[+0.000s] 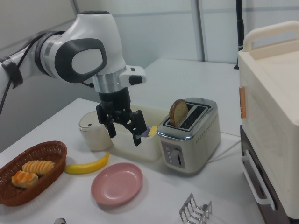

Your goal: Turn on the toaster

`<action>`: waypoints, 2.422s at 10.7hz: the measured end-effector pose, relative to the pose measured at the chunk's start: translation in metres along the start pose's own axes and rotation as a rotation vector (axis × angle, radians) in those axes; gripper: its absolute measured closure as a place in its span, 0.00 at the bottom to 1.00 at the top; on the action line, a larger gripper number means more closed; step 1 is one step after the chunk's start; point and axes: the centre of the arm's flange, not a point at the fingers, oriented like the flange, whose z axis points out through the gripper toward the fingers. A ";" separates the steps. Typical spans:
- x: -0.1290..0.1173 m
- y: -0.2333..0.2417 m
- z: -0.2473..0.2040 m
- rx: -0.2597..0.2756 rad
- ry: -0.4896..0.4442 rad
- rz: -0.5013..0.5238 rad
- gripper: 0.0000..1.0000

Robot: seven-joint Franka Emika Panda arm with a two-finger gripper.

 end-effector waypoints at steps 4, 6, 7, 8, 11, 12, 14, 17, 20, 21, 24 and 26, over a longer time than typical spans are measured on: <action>0.017 -0.001 -0.001 0.020 0.108 0.000 0.00; 0.035 0.000 -0.001 0.022 0.220 0.004 0.00; 0.046 0.001 0.000 0.029 0.292 0.010 0.00; 0.060 0.002 0.003 0.027 0.369 0.017 0.00; 0.099 0.009 0.024 0.002 0.550 0.071 0.00; 0.111 0.010 0.039 -0.001 0.574 0.080 0.00; 0.132 0.008 0.070 -0.007 0.617 0.101 0.00; 0.137 0.005 0.081 -0.048 0.580 0.079 0.38; 0.117 0.002 0.098 -0.043 0.317 -0.031 0.85; 0.111 0.001 0.100 -0.038 0.263 -0.066 0.99; 0.107 0.003 0.107 -0.036 0.224 -0.105 0.99; 0.107 0.010 0.112 -0.037 0.215 -0.104 0.99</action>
